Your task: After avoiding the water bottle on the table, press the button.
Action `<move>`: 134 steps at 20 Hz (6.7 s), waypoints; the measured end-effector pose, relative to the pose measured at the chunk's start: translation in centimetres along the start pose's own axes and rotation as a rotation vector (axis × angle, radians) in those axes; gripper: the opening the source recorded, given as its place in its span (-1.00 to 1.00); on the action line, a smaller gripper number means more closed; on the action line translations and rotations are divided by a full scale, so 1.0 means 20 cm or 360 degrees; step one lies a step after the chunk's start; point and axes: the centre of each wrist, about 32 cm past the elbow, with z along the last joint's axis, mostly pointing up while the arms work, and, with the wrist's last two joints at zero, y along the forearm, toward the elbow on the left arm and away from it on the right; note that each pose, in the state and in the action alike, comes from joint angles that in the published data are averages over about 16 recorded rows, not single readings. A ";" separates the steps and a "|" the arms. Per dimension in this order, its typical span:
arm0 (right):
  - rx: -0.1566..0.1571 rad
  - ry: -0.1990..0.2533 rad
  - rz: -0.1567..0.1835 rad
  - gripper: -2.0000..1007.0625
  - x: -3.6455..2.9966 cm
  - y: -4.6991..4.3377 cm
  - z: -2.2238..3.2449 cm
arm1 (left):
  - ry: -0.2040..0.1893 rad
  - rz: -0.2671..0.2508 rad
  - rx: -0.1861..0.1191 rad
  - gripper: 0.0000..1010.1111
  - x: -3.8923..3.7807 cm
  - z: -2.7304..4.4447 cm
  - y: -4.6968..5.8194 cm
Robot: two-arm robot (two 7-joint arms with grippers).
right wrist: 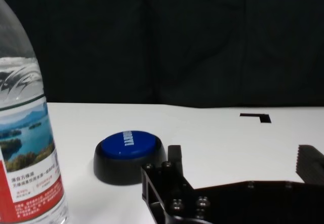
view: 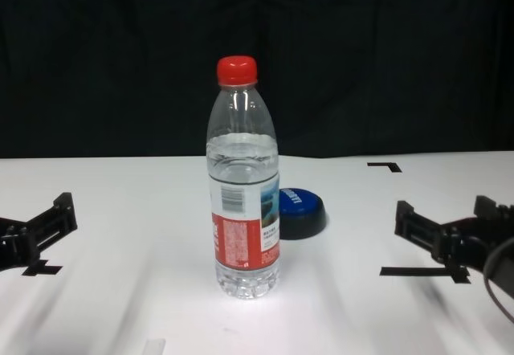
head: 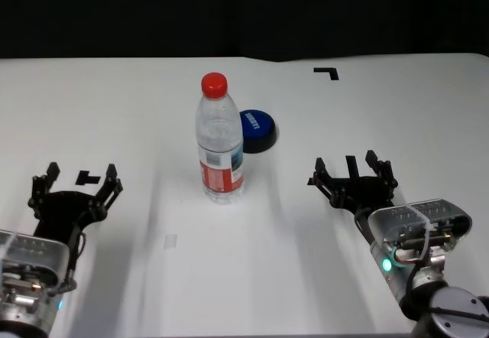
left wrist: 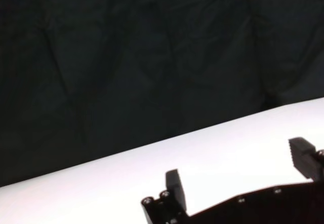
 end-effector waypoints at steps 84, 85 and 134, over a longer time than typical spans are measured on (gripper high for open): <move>-0.0055 -0.0239 0.0197 0.99 -0.075 0.864 0.050 | -0.0001 0.0000 0.0000 0.99 0.000 0.000 0.00; -0.0063 -0.0239 0.0196 0.99 -0.076 0.867 0.046 | -0.0001 0.0000 0.0000 0.99 0.000 0.000 0.00; -0.0095 -0.0191 0.0151 0.99 -0.061 0.821 0.043 | -0.0001 0.0000 0.0000 0.99 0.000 0.000 0.00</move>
